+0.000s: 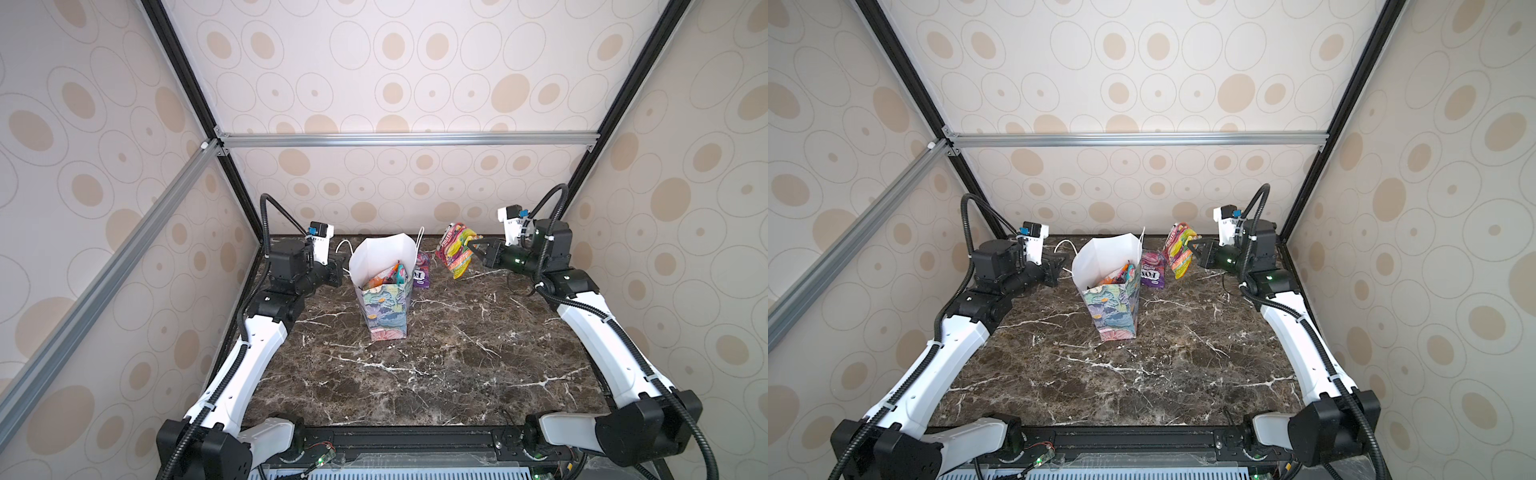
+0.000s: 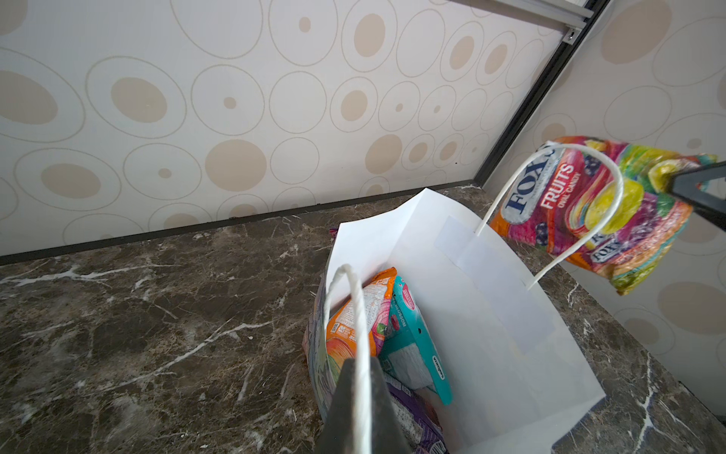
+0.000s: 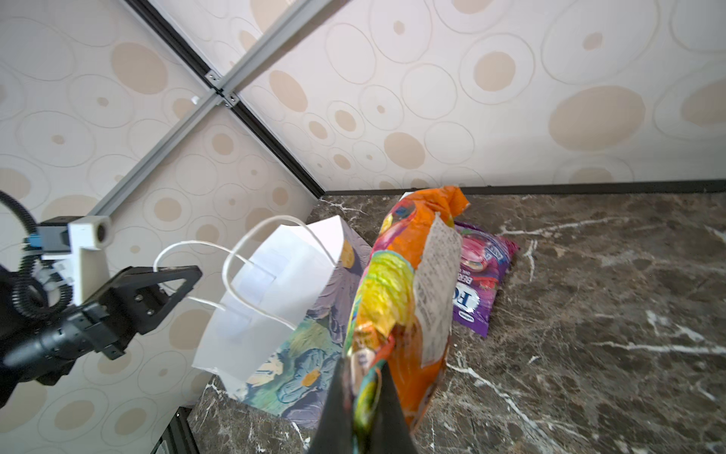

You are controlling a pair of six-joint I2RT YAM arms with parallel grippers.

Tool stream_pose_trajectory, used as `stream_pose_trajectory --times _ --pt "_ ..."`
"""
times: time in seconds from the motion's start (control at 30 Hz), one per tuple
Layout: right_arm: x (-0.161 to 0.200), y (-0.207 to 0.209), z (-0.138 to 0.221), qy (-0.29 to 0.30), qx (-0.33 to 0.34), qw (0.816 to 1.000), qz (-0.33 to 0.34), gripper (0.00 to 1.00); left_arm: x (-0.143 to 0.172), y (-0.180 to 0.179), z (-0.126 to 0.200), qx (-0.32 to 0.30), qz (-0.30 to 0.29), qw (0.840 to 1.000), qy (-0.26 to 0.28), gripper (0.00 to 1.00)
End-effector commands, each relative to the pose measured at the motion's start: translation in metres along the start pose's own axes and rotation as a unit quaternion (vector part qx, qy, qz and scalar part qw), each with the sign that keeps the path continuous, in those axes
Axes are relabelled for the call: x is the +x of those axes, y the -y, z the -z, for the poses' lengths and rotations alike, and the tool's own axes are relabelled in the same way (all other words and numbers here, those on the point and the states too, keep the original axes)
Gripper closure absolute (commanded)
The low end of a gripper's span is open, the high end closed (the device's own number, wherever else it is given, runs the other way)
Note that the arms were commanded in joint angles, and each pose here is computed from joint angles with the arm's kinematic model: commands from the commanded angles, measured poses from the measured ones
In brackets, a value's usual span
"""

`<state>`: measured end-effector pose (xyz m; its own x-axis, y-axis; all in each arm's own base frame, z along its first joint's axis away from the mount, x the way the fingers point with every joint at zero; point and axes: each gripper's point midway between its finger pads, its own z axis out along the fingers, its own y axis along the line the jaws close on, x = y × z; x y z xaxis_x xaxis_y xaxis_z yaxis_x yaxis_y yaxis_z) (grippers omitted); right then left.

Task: Place the snacks into the paper bag
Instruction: Place the snack in the paper bag.

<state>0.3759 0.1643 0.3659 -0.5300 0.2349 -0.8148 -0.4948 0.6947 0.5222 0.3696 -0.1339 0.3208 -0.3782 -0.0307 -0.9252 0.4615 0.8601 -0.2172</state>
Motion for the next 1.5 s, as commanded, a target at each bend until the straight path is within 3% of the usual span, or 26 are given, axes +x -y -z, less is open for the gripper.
stream_pose_trajectory --times 0.0,0.33,0.77,1.03,1.47 --pt "-0.023 -0.033 0.016 0.031 -0.026 0.998 0.038 1.00 -0.005 0.004 0.005 0.009 -0.001 1.000 0.008 0.94" --pt "-0.047 -0.087 0.034 0.063 -0.072 0.992 0.081 1.00 -0.004 0.004 0.003 0.010 0.000 1.000 0.005 0.94" --pt "-0.030 -0.163 0.023 0.025 -0.152 0.976 0.153 1.00 -0.004 0.004 0.003 0.009 -0.001 1.000 0.004 0.94" --pt "-0.022 -0.173 0.003 0.012 -0.146 0.974 0.172 1.00 -0.003 0.003 0.002 0.008 -0.001 1.000 0.004 0.94" --pt "-0.008 -0.167 -0.064 -0.037 -0.115 0.978 0.170 1.00 -0.002 0.003 0.002 0.007 -0.003 1.000 0.002 0.95"
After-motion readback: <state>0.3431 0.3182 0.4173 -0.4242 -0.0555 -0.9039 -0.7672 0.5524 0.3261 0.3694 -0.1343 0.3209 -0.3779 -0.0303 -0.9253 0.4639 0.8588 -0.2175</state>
